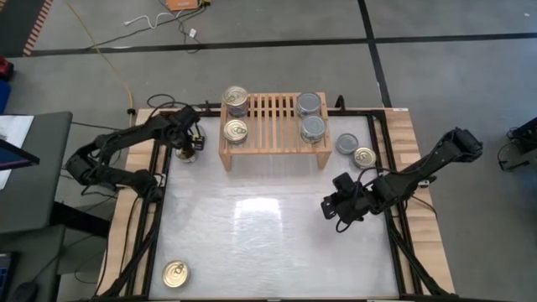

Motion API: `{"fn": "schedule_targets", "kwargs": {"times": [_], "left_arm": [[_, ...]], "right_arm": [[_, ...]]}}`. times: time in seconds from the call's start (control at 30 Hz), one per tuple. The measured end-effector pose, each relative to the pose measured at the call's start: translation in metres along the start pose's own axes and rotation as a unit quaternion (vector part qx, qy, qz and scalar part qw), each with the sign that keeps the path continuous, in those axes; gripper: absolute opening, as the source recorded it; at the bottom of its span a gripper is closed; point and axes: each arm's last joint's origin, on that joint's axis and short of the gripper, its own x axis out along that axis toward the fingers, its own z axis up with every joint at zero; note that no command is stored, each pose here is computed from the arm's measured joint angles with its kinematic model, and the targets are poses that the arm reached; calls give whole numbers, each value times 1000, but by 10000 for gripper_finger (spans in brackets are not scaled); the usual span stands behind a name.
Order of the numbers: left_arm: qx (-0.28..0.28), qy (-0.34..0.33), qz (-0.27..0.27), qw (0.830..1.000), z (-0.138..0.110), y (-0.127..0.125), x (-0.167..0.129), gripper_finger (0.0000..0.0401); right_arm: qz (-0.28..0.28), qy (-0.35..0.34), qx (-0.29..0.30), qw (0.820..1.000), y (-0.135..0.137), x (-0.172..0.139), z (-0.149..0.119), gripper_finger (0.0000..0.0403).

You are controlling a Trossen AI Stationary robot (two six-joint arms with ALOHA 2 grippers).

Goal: Stack canned seafood by type on shelf
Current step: Stack the blue-pink tuna can on top of the other blue tuna-pink can on the shelf

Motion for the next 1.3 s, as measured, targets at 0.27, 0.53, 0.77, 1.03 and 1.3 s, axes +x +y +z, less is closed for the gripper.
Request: {"fn": "schedule_targets", "kwargs": {"times": [0.27, 0.53, 0.77, 1.03, 1.3], "left_arm": [[23, 31, 8, 999, -31, -17, 9, 3], [12, 55, -29, 998, -81, -24, -12, 1], [-3, 55, -96, 994, -112, -28, -41, 0], [3, 79, -166, 983, -156, -45, -61, 0], [0, 86, -282, 956, -200, -86, -70, 0]], "right_arm": [[1, 0, -1, 1000, 0, 0, 0, 23], [3, 0, -17, 1000, 1, 0, 0, 28], [3, 0, -31, 1000, 1, 0, 0, 28], [5, -1, -55, 998, 1, 0, 0, 28], [23, -5, -94, 995, 5, 0, 1, 28]]}}
